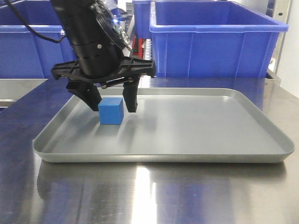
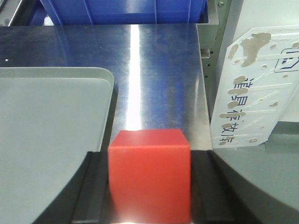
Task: Sort and place red and blue blocks on shelf
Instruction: 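Close the left gripper on the blue cube, then lift the blue cube off the tray with the left gripper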
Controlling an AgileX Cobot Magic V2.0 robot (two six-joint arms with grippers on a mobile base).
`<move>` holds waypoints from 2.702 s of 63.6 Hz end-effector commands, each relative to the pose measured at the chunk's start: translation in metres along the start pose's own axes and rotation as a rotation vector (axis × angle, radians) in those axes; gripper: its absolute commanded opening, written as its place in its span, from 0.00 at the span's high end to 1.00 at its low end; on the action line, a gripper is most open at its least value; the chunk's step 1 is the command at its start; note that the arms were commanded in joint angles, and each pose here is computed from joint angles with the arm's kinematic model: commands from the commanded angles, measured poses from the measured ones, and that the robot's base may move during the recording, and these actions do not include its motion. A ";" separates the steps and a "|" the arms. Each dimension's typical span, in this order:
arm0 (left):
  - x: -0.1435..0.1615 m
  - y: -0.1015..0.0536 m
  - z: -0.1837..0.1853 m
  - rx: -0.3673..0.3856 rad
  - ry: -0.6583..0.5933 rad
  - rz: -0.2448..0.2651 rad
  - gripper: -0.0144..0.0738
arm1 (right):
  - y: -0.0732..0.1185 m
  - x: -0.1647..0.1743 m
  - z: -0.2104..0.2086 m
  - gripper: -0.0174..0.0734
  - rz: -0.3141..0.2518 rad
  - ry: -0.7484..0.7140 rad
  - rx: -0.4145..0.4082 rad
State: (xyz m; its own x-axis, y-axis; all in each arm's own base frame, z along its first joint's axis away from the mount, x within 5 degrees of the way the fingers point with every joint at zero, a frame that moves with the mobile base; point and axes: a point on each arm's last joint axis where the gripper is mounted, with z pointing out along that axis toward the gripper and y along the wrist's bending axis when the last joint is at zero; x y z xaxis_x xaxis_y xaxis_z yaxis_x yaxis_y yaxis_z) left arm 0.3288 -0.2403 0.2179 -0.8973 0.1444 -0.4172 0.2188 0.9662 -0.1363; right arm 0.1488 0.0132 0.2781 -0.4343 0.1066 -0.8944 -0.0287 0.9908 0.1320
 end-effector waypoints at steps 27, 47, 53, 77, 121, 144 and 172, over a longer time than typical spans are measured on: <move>-0.011 -0.007 -0.027 0.043 -0.085 -0.003 0.29 | 0.001 -0.016 -0.005 0.74 -0.016 -0.110 -0.006; -0.011 -0.007 -0.026 0.042 -0.083 -0.003 0.29 | 0.001 -0.016 -0.005 0.74 -0.016 -0.110 -0.006; -0.011 -0.008 -0.025 0.042 -0.083 -0.003 0.29 | 0.001 -0.016 -0.005 0.74 -0.016 -0.110 -0.006; -0.010 -0.008 -0.019 0.038 -0.073 -0.002 0.29 | 0.001 -0.016 -0.005 0.74 -0.016 -0.110 -0.006; -0.011 -0.006 -0.029 0.038 -0.080 -0.005 0.70 | 0.001 -0.016 -0.005 0.74 -0.016 -0.110 -0.006; -0.020 0.001 -0.069 0.024 -0.200 0.043 0.70 | 0.001 -0.016 -0.005 0.74 -0.016 -0.110 -0.006; -0.028 0.036 -0.131 -0.003 -0.332 -0.018 0.70 | 0.001 -0.016 -0.005 0.74 -0.016 -0.110 -0.006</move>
State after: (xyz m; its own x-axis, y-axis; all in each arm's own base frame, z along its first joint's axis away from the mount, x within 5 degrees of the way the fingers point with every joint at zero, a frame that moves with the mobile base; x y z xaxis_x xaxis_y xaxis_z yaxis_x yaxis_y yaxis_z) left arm 0.3183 -0.1955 0.3034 -0.7998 0.1078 -0.5906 0.2086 0.9723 -0.1051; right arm 0.1487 0.0132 0.2780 -0.4359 0.1064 -0.8937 -0.0285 0.9908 0.1319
